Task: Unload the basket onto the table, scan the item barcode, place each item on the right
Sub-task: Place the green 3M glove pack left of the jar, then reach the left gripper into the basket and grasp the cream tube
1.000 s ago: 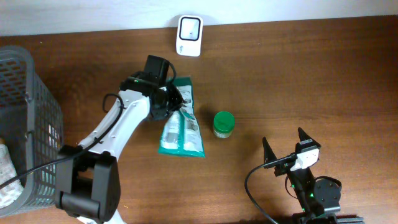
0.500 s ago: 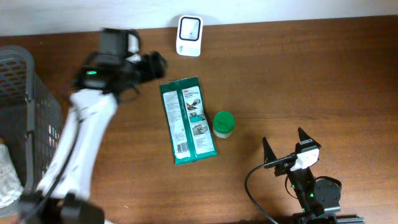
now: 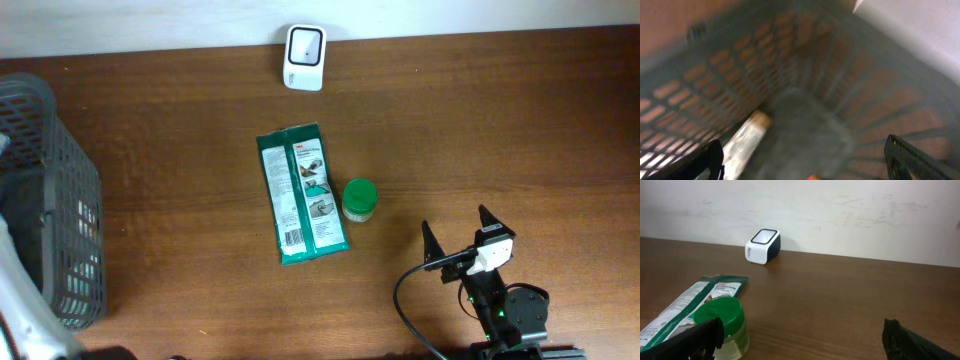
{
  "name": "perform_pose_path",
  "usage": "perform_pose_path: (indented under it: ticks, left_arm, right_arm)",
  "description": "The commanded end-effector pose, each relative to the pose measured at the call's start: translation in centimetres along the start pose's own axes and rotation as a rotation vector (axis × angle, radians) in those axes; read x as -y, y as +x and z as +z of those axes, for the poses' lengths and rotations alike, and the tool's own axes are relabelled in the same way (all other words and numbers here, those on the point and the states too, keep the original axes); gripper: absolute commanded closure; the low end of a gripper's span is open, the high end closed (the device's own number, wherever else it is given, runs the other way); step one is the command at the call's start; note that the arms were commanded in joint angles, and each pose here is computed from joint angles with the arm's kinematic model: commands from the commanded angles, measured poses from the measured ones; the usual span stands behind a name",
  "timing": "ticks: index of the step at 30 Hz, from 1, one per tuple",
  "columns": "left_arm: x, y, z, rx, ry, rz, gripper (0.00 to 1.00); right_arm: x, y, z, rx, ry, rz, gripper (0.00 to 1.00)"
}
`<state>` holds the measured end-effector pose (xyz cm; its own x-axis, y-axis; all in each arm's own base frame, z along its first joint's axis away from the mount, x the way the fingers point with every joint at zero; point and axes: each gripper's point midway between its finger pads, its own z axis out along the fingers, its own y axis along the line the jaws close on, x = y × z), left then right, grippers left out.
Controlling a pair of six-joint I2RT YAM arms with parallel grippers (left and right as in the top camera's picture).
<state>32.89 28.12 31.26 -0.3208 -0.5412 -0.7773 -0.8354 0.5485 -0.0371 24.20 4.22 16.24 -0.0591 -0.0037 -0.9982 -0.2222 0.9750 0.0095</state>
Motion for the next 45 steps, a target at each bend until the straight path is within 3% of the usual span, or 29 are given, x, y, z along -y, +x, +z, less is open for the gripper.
perform_pose_path:
  ticks: [1,5,9,14,22,24,28,31,33,35,40,43,45]
  left_arm:
    - [-3.8,5.7,5.9,-0.170,-0.220,0.132,0.09]
    - [-8.3,10.8,9.0,-0.274,-0.391,0.174,0.07]
    - [-11.5,15.0,12.0,-0.331,-0.370,0.259,0.08]
    - [-14.0,18.4,13.8,-0.344,-0.363,0.305,0.21]
    - [-14.0,22.0,16.8,-0.434,-0.315,0.444,0.38]
    - [-14.1,22.7,17.2,-0.455,-0.314,0.449,0.49]
    - [-14.0,22.5,17.5,-0.439,-0.314,0.444,1.00]
    - [-12.4,22.8,17.9,-0.434,-0.216,0.424,1.00]
    - [-11.9,21.3,17.3,-0.410,-0.199,0.417,1.00]
    - [-11.3,17.6,16.1,-0.319,-0.185,0.397,1.00]
    - [-7.5,4.2,10.6,0.049,-0.072,0.338,1.00]
    - [-2.0,-3.5,4.6,0.274,0.011,0.360,1.00]
    - [2.3,-6.1,0.4,0.381,0.092,0.384,1.00]
  right_arm:
    - [0.0,0.3,0.0,-0.005,-0.001,0.002,0.02]
    - [0.0,0.3,0.0,-0.005,-0.001,0.002,0.02]
    - [0.0,0.3,0.0,-0.005,-0.001,0.002,0.02]
    - [0.0,0.3,0.0,-0.005,-0.001,0.002,0.02]
    - [0.0,0.3,0.0,-0.005,-0.001,0.002,0.02]
    - [0.0,0.3,0.0,-0.005,-0.001,0.002,0.02]
    - [0.0,0.3,0.0,-0.005,-0.001,0.002,0.02]
    - [0.0,0.3,0.0,-0.005,-0.001,0.002,0.02]
    - [0.0,0.3,0.0,-0.005,-0.001,0.002,0.01]
    - [0.0,0.3,0.0,-0.005,-0.001,0.002,0.02]
    - [0.0,0.3,0.0,-0.005,-0.001,0.002,0.02]
    - [0.0,0.3,0.0,-0.005,-0.001,0.002,0.02]
    - [0.0,0.3,0.0,-0.005,-0.001,0.002,0.02]
